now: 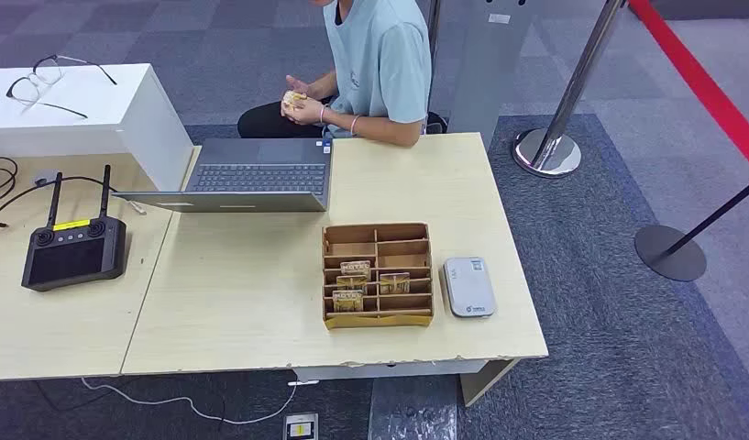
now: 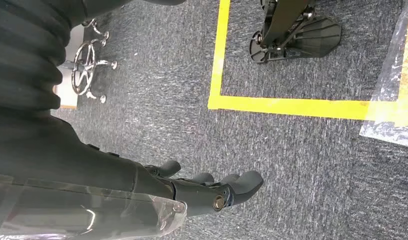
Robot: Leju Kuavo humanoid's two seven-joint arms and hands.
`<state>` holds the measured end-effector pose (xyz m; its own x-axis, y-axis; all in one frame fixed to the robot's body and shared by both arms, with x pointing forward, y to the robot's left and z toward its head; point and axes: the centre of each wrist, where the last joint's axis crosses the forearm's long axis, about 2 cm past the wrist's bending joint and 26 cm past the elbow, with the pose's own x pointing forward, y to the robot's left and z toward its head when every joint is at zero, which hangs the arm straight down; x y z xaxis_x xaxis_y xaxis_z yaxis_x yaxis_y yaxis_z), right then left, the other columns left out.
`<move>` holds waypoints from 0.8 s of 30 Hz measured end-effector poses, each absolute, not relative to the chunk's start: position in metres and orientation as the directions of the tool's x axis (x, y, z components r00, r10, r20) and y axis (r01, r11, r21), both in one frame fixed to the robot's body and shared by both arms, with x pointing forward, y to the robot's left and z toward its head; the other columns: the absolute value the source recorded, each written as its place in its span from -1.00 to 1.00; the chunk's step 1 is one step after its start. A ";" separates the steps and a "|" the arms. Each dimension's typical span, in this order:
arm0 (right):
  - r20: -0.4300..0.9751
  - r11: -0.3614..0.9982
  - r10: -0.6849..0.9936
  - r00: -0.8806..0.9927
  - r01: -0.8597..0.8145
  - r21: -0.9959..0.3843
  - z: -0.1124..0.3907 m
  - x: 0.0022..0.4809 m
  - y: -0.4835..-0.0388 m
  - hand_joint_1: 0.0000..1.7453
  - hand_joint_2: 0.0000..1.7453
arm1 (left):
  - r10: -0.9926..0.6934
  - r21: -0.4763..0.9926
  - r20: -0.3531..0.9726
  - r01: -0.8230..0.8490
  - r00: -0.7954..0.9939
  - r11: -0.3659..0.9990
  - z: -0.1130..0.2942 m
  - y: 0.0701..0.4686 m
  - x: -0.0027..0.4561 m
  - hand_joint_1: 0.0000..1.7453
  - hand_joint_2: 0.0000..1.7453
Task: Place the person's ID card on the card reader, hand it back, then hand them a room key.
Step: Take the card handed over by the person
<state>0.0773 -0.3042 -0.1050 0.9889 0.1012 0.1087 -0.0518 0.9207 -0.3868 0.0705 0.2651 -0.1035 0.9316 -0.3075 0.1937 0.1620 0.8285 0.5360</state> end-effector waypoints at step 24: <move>0.106 0.927 0.110 0.988 -0.064 -0.369 -0.105 0.077 -0.292 -1.00 1.00 | -0.341 0.542 0.179 0.197 0.923 0.817 -0.103 0.263 0.071 -1.00 1.00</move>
